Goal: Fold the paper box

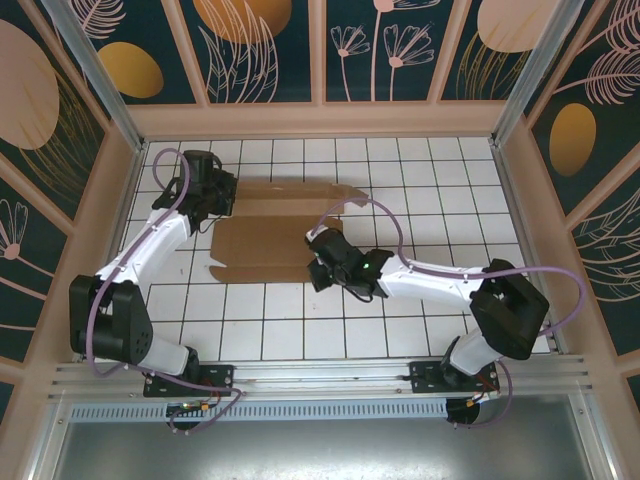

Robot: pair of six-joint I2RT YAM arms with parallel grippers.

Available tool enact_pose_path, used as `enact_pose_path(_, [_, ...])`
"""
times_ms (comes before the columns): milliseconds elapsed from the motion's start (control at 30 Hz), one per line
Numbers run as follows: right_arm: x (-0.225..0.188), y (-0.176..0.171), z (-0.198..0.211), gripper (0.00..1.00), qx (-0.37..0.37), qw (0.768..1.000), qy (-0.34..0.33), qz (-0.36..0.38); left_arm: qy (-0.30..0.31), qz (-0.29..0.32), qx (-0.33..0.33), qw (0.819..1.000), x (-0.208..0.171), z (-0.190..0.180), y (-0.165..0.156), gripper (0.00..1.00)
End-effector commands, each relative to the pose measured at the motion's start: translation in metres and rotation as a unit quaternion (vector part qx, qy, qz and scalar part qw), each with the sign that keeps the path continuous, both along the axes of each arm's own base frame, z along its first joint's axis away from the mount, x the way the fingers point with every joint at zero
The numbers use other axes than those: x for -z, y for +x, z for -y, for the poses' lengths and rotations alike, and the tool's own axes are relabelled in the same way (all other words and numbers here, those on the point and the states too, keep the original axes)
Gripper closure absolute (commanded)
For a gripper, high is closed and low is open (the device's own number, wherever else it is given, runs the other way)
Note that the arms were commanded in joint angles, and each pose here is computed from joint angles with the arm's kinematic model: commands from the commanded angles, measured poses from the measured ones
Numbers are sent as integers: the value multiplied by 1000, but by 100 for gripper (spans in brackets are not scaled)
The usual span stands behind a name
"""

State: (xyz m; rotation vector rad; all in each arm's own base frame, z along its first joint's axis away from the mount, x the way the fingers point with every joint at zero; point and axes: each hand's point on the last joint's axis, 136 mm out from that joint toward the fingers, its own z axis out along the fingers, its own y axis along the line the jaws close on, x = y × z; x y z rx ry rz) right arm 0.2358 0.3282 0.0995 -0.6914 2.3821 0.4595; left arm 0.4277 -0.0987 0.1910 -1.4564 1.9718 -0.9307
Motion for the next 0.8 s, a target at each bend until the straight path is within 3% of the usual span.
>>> enact_pose_path(0, [13, 15, 3, 100, 22, 1000, -6, 3, -8, -30, -12, 999, 20, 2, 7, 100])
enact_pose_path(267, [77, 37, -11, 100, 21, 996, -78, -48, 18, -7, -6, 1000, 27, 0, 27, 100])
enact_pose_path(633, [122, 11, 11, 100, 2, 986, -115, -118, 76, 15, 6, 997, 35, -8, 47, 100])
enact_pose_path(767, [119, -6, 16, 100, -7, 985, -101, -138, 122, 70, 12, 990, 21, -15, 47, 100])
